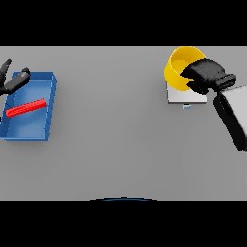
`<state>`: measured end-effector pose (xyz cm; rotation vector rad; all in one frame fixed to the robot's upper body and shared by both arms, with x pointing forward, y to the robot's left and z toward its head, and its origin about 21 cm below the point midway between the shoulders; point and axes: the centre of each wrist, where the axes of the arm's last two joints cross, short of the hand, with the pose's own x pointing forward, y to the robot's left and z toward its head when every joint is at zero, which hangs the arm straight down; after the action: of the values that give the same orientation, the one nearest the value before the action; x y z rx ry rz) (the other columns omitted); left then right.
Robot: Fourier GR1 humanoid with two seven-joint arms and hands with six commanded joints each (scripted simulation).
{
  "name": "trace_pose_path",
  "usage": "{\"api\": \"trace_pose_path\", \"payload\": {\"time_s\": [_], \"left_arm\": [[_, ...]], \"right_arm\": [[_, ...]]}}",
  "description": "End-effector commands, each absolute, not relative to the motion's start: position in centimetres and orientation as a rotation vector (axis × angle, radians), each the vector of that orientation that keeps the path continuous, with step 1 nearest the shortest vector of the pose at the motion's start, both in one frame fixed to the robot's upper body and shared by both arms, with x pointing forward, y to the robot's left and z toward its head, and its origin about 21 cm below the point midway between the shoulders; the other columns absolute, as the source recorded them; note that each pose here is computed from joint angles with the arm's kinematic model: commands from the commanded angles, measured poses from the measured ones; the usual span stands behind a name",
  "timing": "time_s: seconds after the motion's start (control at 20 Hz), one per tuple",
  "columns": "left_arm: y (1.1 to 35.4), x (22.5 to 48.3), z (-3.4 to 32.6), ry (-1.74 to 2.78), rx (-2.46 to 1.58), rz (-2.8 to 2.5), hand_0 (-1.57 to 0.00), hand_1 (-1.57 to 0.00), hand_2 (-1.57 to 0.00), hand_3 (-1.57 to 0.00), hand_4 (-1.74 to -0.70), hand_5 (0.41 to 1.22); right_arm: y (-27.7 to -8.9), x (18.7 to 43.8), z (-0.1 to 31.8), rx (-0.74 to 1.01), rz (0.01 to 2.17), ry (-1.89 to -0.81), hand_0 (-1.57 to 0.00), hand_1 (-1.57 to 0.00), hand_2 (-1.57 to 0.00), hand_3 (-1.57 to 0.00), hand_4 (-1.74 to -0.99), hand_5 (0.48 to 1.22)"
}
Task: Pick up the red beaker and tilt it to pour out 1 green nut into yellow bowl. Pick up the yellow bowl and place it on the metallic measuring scale.
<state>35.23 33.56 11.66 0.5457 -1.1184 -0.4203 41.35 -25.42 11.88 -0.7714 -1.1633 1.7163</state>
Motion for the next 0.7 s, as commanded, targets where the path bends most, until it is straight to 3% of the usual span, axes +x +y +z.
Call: {"api": "trace_pose_path", "payload": {"time_s": [0.0, 0.25, 0.65], "left_arm": [[33.7, 35.3, 11.6, -1.105, 0.55, -0.421, 0.0, 0.0, 0.0, 0.0, -0.86, 0.779], [33.5, 35.6, 11.5, -1.097, 0.557, -0.436, 0.0, 0.0, 0.0, 0.0, -0.86, 0.804], [33.2, 35.5, 11.6, -1.094, 0.556, -0.436, 0.0, 0.0, 0.0, 0.0, -0.84, 0.783]], "right_arm": [[-25.9, 41.5, 11.2, -0.765, 1.701, -1.159, -1.57, -1.57, -1.5, -1.18, -1.741, 1.221], [-26.8, 42.0, 9.4, -0.736, 1.663, -1.14, -1.57, -1.57, -1.4, -1.34, -1.741, 1.221], [-27.3, 42.3, 8.2, -0.73, 1.653, -1.093, -1.57, -1.57, -1.37, -1.45, -1.741, 1.221]]}}
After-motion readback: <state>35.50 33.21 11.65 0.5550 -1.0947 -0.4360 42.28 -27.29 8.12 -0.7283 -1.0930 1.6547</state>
